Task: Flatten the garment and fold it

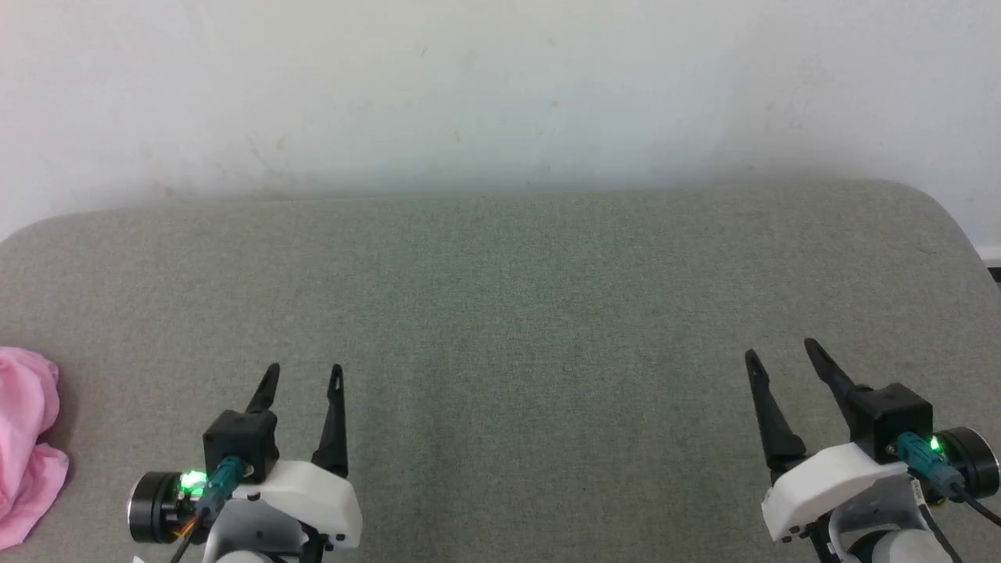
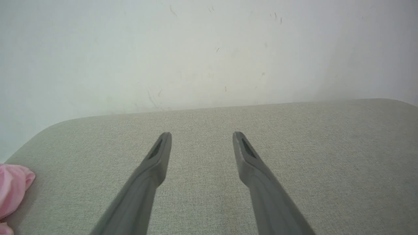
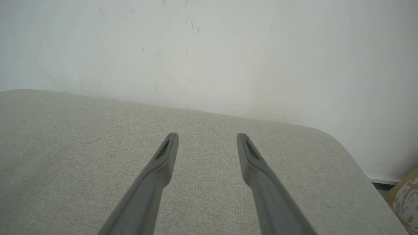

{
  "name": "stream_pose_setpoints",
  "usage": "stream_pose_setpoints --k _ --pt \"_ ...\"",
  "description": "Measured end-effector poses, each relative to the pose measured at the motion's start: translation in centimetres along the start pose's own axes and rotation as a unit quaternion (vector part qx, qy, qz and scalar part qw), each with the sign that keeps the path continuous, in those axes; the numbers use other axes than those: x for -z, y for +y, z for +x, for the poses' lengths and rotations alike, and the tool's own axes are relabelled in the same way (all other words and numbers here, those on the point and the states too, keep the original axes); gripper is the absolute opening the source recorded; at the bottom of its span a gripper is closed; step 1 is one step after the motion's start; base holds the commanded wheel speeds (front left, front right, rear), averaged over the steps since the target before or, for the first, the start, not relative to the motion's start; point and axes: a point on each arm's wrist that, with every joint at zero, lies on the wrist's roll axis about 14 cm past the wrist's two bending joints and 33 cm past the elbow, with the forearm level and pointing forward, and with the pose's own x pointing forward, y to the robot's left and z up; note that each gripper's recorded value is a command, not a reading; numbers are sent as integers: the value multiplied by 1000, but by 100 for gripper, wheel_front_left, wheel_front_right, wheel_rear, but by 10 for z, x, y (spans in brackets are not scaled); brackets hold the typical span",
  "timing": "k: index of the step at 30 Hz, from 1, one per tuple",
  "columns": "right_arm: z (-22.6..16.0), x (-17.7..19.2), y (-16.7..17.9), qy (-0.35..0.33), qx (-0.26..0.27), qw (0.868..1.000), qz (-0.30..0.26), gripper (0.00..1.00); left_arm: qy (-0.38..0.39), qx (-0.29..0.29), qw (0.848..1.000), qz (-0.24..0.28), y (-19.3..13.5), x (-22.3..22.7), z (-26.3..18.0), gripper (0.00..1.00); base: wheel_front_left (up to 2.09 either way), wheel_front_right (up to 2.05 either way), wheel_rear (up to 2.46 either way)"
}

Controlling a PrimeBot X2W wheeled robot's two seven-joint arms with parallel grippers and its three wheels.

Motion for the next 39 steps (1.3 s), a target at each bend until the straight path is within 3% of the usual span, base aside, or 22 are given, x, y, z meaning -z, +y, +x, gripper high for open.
stream_pose_setpoints --k 21,39 --pt "1 -1 -2 -12 3 1000 10 100 -14 3 999 -29 -3 -2 -3 100 0 0 0" --pt "17 -11 25 -32 -40 999 14 100 -29 -48 997 -51 29 -2 -21 100 0 0 0"
